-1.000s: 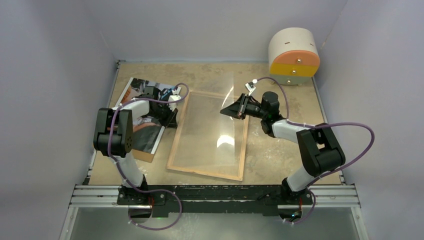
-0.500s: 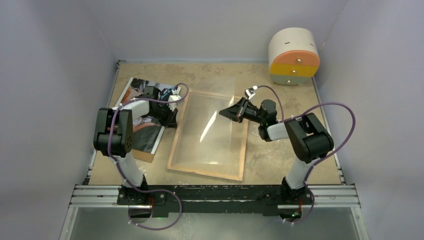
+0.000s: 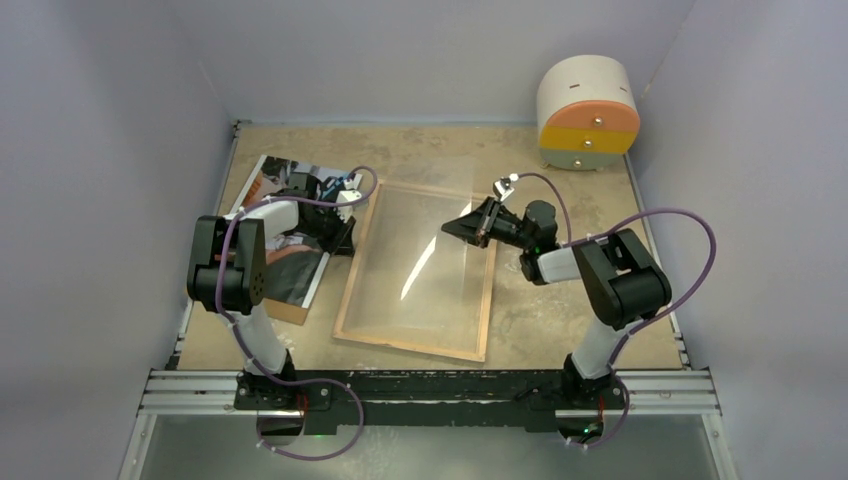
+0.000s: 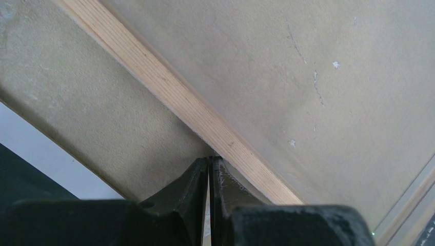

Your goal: Put the photo into the frame

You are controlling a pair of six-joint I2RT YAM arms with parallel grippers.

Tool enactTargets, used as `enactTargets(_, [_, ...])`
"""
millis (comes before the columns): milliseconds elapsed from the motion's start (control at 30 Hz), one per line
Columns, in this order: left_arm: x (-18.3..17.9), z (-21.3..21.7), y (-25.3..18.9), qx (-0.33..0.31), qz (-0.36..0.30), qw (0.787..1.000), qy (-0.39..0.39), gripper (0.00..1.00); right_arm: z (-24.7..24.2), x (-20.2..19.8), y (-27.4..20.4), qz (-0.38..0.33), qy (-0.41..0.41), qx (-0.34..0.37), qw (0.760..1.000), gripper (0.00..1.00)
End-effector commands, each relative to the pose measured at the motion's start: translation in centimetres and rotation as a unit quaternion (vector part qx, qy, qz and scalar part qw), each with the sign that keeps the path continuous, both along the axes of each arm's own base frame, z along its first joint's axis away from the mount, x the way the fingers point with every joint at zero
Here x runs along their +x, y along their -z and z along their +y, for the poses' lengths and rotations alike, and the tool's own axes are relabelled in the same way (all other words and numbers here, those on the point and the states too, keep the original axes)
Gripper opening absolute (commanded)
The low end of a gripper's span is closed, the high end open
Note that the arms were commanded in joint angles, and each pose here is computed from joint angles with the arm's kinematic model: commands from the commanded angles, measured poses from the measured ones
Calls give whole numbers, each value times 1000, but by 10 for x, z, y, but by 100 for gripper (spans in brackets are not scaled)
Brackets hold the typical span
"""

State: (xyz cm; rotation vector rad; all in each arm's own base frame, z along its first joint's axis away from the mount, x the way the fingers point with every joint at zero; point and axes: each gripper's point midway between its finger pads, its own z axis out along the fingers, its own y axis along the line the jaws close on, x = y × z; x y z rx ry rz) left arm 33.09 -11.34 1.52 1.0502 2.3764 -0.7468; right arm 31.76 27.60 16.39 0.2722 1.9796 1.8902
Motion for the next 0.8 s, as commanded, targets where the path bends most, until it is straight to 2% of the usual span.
enactTargets(0, [-53, 9, 38, 32, 106, 994, 8, 10, -15, -9, 4, -26, -13, -24, 999, 0])
enactTargets(200, [-51, 9, 35, 31, 103, 994, 6, 9, -24, -17, 33, 3, -20, -34, 999, 0])
enactTargets(367, [-52, 9, 36, 32, 106, 994, 5, 9, -22, -17, 24, 7, -22, 32, 999, 0])
enactTargets(500, [-52, 10, 38, 34, 106, 994, 4, 9, -22, -18, 27, 14, -27, 57, 998, 0])
enactTargets(767, [-51, 9, 38, 33, 106, 994, 3, 8, -23, -23, 46, 25, -27, 19, 999, 0])
